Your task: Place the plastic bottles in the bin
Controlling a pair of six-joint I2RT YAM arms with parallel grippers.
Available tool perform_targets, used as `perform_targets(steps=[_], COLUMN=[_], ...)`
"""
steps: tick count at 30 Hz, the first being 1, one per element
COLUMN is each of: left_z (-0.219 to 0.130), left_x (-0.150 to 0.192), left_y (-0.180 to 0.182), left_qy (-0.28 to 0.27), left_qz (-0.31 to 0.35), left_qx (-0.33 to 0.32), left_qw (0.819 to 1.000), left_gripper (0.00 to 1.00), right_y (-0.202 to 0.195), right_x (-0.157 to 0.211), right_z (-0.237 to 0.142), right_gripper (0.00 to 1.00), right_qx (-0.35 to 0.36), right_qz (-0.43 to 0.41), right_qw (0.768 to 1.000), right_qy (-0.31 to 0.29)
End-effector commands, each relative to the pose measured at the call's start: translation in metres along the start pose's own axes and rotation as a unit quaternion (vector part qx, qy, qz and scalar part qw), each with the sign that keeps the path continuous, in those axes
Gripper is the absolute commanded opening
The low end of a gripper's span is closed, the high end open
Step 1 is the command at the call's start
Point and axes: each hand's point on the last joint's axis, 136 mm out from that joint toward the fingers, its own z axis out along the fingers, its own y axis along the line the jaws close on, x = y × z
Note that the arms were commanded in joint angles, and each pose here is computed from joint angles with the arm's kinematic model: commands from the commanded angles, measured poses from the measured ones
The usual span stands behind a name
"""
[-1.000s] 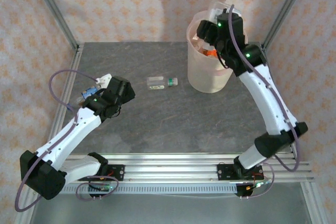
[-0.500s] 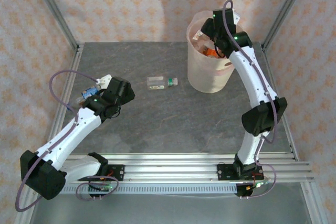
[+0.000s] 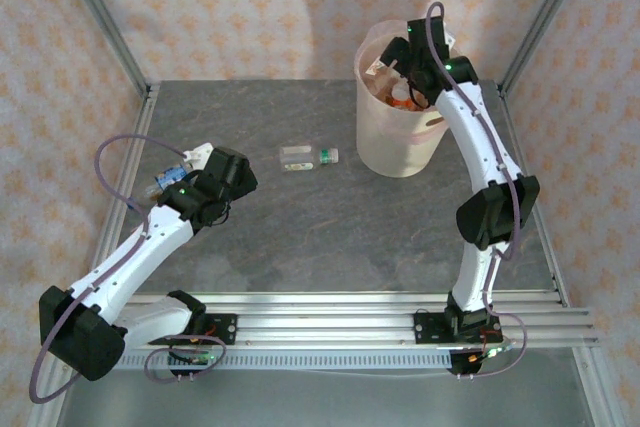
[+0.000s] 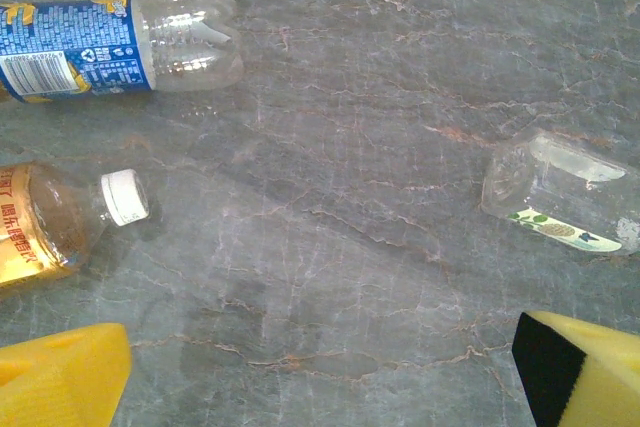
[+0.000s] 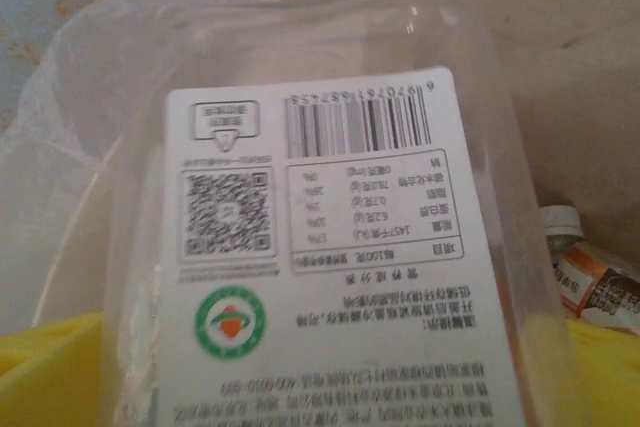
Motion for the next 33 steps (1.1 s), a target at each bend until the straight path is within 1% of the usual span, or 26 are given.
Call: perform_targets(steps=[1,6,12,18,23,27,30,33], left_z=[0.001,0.003,0.003,0.001,-0.006,-0.013,-0.017,-0.019], left_x=[-0.002,-0.002,-0.003,-0.004,-0.011,-0.018,-0.022,-0.022], left_y=[0.004,0.002,0.001,0.004,0.013,0.031,0.048,0.068], left_qy=[-0.003,-0.001,-0.002,-0.004,-0.018,-0.031,-0.033,-0.034], left_qz=[0.006,0.007,0.008,0.008,0.012,0.007,-0.018,-0.059], left_qx=[-0.011,-0.012,-0.012,-0.016,-0.034,-0.069,-0.088,-0.105], left_qw=[1.0,1.0,1.0,1.0,0.999,0.997,0.995,0.992], left_gripper=[1.0,1.0,1.0,1.0,1.0,1.0,1.0,1.0], right_y=[-0.001,-0.01,-0.001,0.004,0.006,0.005,0.005,0.005], right_x=[-0.025,-0.04,-0.04,-0.031,-0.02,-0.014,-0.01,-0.005], right_z=[-0.038,-0.063,-0.071,-0.059,-0.053,-0.058,-0.066,-0.078], right_gripper=[0.99,0.99,1.0,0.88,0.9,0.99,0.99,0.99], right_qx=[0.002,0.019,-0.011,-0.023,-0.03,-0.037,-0.048,-0.062], right_qz=[-0.016,-0.029,-0.044,-0.05,-0.06,-0.073,-0.083,-0.092], right_qw=[0.999,0.997,0.996,0.997,0.997,0.996,0.995,0.994], right_qy=[-0.039,-0.075,-0.073,-0.053,-0.031,-0.018,-0.011,-0.002])
